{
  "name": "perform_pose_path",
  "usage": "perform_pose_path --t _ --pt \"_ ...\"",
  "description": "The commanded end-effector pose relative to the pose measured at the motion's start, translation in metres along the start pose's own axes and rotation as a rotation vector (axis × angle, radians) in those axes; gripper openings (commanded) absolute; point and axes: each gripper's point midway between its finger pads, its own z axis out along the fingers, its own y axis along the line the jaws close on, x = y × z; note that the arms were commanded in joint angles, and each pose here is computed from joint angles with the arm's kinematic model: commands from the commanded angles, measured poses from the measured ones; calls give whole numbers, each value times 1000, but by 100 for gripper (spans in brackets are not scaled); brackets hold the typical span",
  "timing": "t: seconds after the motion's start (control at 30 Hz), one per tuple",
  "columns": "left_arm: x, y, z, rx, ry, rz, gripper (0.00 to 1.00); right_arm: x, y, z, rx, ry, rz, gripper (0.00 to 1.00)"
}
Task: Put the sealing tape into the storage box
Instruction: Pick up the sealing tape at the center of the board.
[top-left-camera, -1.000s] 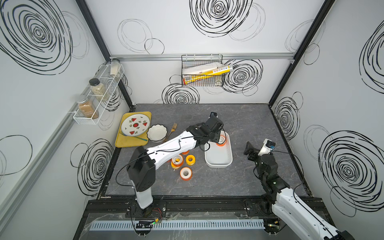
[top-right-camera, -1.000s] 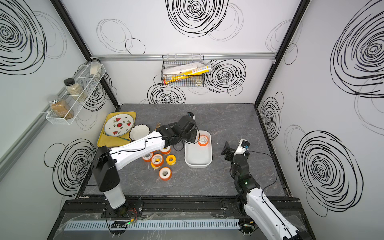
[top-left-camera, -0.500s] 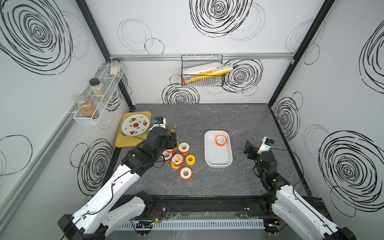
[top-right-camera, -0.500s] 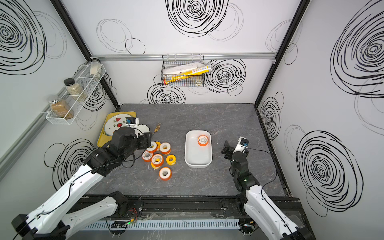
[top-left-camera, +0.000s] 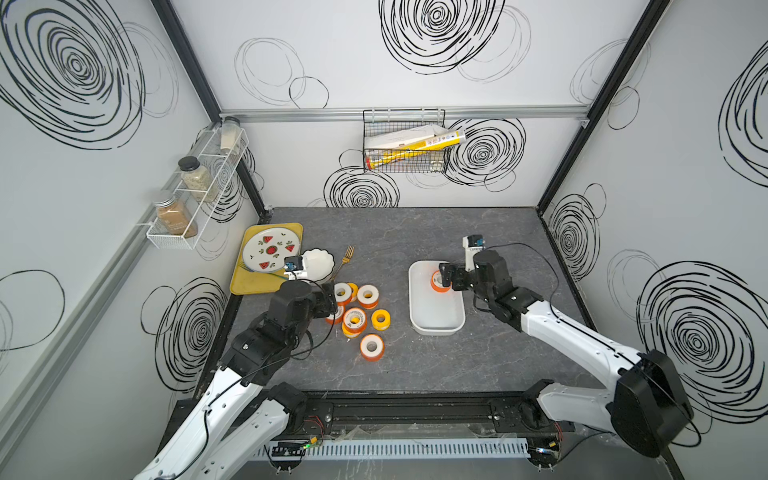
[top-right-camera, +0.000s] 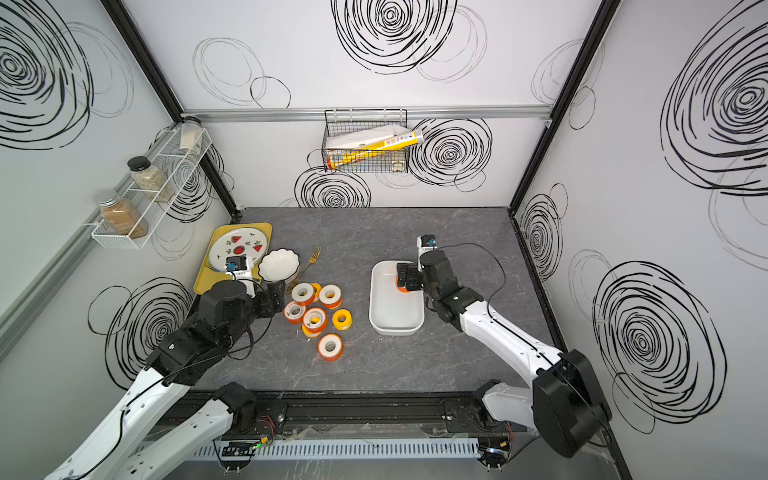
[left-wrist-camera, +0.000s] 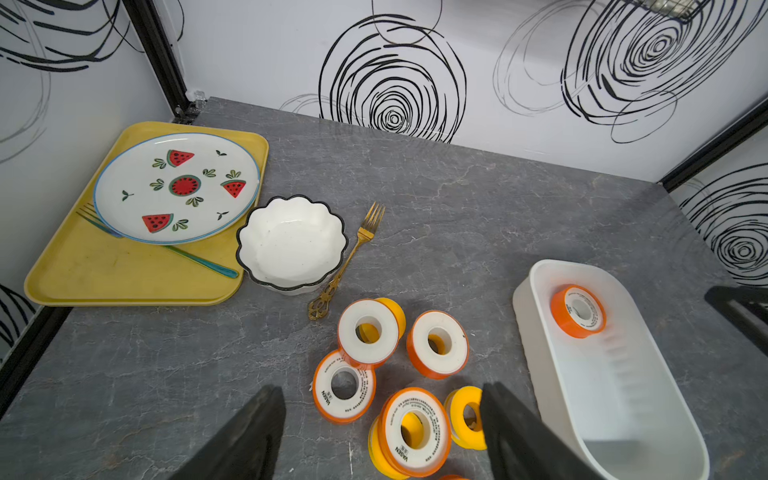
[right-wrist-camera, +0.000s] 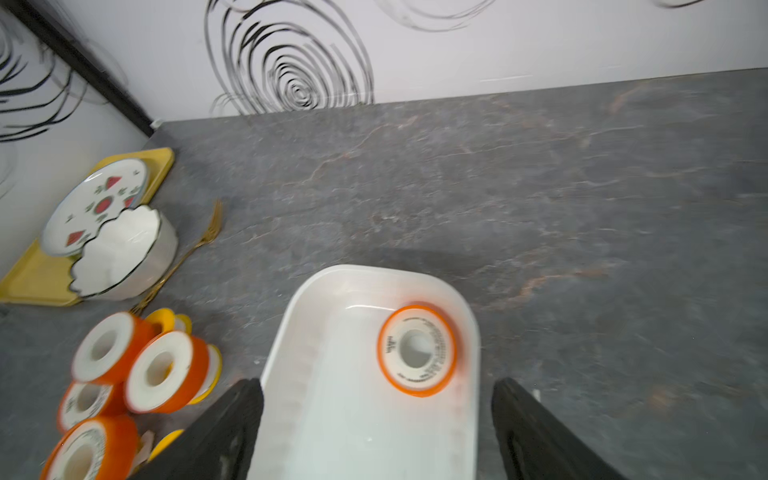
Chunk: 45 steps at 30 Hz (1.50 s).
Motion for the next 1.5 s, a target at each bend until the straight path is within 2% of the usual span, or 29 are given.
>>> perform_pose_path --t 0.0,0.2,0.47,0.67,0.77,1.13,1.47 --pt "-11 -1 4 14 -41 -20 81 19 45 13 -111 126 -44 95" --pt "-10 3 8 1 -32 -25 82 44 112 60 -153 259 -141 99" --pt "-12 8 9 -10 -33 -35 82 81 168 112 -158 368 -257 100" --pt "-12 12 10 -30 -33 -38 82 97 167 136 -97 395 -261 100" --pt "-11 11 11 -27 -29 -38 82 95 176 141 -114 401 -260 100" --pt "-11 13 13 -28 -25 -38 82 109 190 148 -153 442 -267 99" --pt "-9 11 14 -23 -17 -34 82 123 187 153 -65 452 -315 96"
